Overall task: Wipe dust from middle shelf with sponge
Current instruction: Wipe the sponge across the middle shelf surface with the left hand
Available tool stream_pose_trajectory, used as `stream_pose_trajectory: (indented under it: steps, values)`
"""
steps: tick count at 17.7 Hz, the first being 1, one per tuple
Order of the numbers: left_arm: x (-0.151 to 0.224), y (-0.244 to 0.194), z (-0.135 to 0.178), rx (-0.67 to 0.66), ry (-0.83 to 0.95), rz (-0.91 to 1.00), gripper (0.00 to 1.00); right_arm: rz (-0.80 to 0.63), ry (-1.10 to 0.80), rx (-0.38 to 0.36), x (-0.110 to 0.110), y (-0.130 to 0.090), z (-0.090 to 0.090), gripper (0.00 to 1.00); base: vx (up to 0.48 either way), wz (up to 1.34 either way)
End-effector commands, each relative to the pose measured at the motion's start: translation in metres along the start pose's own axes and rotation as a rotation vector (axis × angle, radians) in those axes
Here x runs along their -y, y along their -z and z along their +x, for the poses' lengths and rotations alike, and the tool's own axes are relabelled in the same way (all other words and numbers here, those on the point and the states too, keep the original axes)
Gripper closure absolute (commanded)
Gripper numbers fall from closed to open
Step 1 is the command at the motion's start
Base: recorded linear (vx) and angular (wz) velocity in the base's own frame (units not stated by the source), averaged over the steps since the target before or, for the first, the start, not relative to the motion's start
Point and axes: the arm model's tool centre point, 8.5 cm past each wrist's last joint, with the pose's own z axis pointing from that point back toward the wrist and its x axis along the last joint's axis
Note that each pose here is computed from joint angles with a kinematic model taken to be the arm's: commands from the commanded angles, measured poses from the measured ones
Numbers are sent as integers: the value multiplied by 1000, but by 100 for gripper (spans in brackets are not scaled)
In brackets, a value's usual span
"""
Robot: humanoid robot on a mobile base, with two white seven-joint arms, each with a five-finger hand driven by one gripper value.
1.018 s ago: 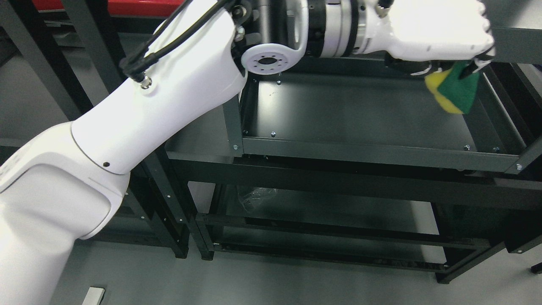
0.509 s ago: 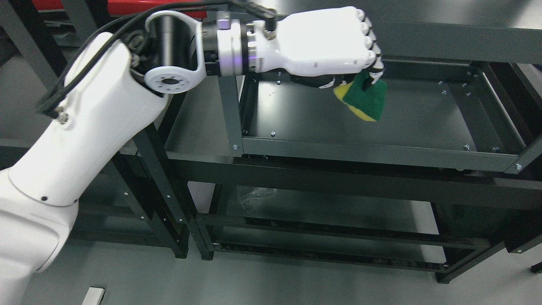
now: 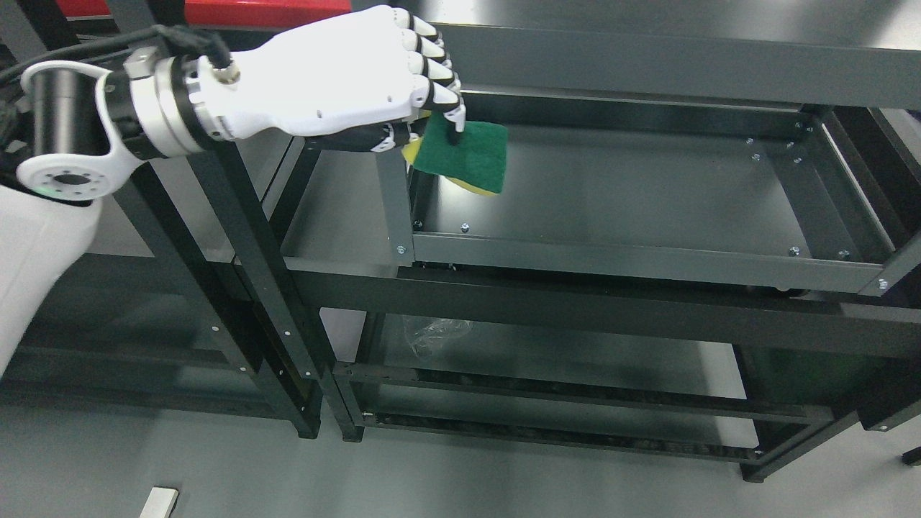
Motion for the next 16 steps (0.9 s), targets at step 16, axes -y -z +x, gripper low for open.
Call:
stream_pose_trajectory:
  steps: [16]
  values:
    - [-18,255,44,206,-115,36,100,-14,3,23,10,0,10,0,0,0]
